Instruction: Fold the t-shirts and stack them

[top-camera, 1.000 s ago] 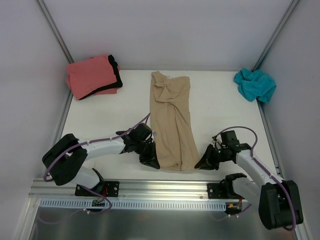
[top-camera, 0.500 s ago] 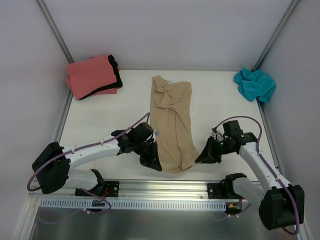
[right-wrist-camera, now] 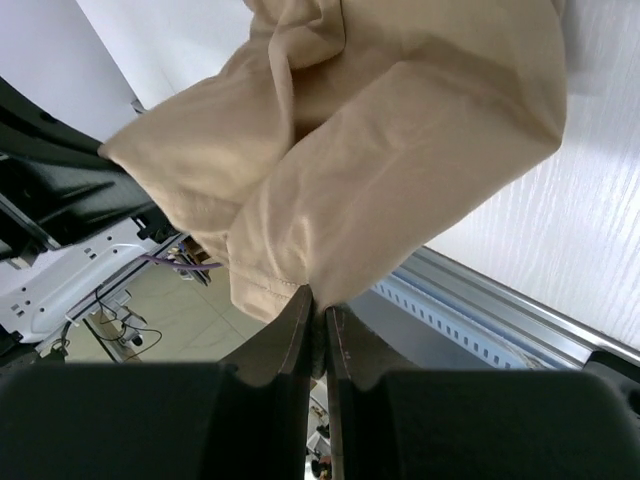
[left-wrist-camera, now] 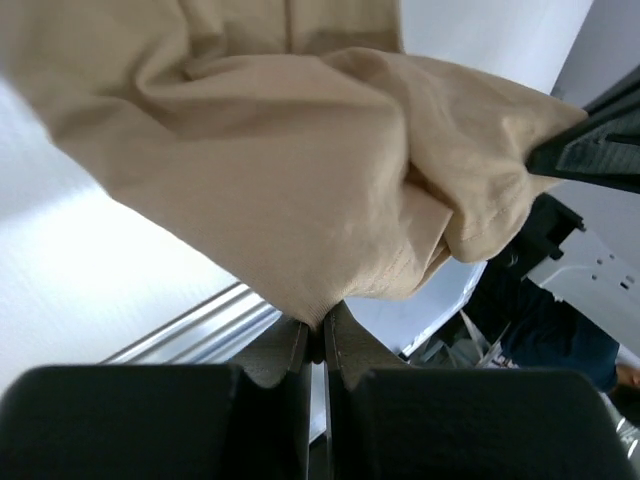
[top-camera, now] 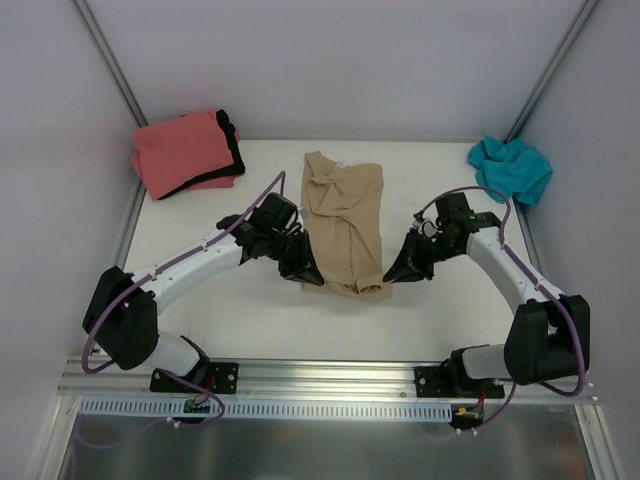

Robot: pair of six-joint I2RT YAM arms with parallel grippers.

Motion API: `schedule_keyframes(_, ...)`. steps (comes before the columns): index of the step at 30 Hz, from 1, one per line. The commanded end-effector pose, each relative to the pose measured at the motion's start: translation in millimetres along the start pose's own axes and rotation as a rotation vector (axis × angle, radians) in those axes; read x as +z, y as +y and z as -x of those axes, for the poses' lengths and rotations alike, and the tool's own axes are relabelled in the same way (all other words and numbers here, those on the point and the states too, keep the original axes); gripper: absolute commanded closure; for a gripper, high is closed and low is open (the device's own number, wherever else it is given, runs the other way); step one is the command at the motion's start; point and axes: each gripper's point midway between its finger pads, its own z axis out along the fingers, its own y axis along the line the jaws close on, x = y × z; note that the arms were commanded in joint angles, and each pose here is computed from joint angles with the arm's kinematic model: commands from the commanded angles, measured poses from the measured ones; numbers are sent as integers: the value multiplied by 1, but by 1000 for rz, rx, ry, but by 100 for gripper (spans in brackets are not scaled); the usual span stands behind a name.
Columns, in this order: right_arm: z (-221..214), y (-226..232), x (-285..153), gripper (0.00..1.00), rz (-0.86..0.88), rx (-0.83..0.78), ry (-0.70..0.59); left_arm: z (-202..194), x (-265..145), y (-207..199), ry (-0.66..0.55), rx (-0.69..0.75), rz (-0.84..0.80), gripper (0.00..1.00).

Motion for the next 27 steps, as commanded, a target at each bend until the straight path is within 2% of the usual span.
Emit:
schedule_keyframes(1, 21, 20, -6, 89, 17, -61, -31, 19, -10, 15, -27, 12, 39, 100)
schedule_keyframes(9, 79, 32, 9, 89, -5, -70, -30, 63, -7, 44, -48, -42, 72, 100)
schedule_keyframes(19, 154, 45, 36, 89, -14, -57, -16, 137, 22, 36, -15, -46, 29, 100)
schedule_keyframes(20, 159, 45, 39, 89, -17, -55, -16, 152, 18, 25, -34, -31, 3, 100)
schedule_keyframes(21, 170, 50, 37, 87, -10, -63, -35, 157, 28, 33, -8, -48, 17, 100)
schedule_keyframes(22, 177, 45, 45, 86, -18, -47, -24, 165, 29, 33, -12, -44, 17, 93)
schedule_keyframes(23, 185, 43, 48, 70, -33, -53, -35, 179, 25, 25, -40, -26, 11, 79)
schedule_keyframes(24, 193, 42, 48, 20, -45, -58, -46, 189, 29, 36, -54, -46, 51, 47)
schedule_keyframes(25, 206, 53, 42, 1, -35, -90, -77, 194, 26, 39, -64, -55, 66, 23)
schedule_keyframes(26, 215, 51, 45, 1, -45, -87, -85, 200, 20, 36, -91, -44, 67, 2)
schedule_keyframes(27, 223, 52, 42, 1, -45, -89, -102, 208, 14, 43, -135, -53, 100, 1)
